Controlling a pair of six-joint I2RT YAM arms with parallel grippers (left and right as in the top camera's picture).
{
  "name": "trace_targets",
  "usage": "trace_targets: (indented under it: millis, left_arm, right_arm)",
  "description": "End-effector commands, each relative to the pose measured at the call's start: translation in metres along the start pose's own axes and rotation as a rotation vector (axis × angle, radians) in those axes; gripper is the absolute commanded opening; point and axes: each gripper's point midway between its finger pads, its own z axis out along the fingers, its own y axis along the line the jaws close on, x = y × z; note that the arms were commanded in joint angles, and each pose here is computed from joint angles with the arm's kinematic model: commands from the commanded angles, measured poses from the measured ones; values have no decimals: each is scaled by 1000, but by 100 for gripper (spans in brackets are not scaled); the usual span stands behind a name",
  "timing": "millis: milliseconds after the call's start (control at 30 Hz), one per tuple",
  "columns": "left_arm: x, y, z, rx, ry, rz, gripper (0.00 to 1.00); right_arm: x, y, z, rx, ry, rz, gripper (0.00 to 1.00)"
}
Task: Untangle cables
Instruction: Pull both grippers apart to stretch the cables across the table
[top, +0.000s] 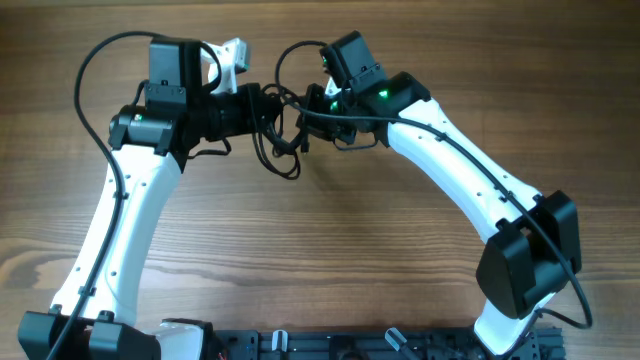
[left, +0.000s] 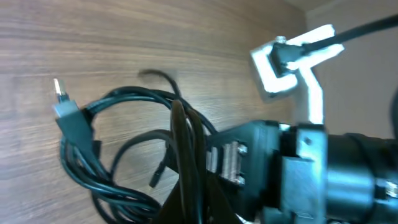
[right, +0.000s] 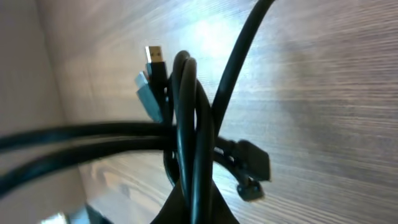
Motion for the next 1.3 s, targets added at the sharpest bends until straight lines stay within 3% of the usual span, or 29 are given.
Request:
trace_targets:
  millis: [0,167,367,467,667,800,933,1000,1167,1267]
  left_arm:
    - [-8,35,-7,-208,-58,-15,4]
    - [-5,77,-9,-422,-73,-115,4]
    - [1,87,2,-440,-32,-132,4]
    - [2,88,2,-442,-30,-132,4]
    - [2,87,2,-441,-31,-132,4]
    - [1,87,2,-441,-30,-128,4]
    - [-3,86,2,-434,-44,-107,4]
    - [-11,71,1,-372,-55,-18,4]
    - [-3,-50,-42,135,-78,425,4]
    - [3,-81,-73,216,-142,559,4]
  right_arm:
    - [2,8,-33,-95,34,-231,4]
    - [-4,29,-126,-265,-68,-387,4]
    - [-27,5,-227,-331,-259,-310,4]
    - [-47,-55,-252,-170,-351,-123,4]
    - [-46,-213,-285,526,-489,322,4]
    - [-40,-221,-277,566,-416,281,4]
    - [-38,-208,-259,482,-314,154,4]
    - [-38,-209,-254,478,-288,131,4]
    - [-39,-209,-244,457,-246,93,4]
    - [-42,-207,-243,443,-249,81,4]
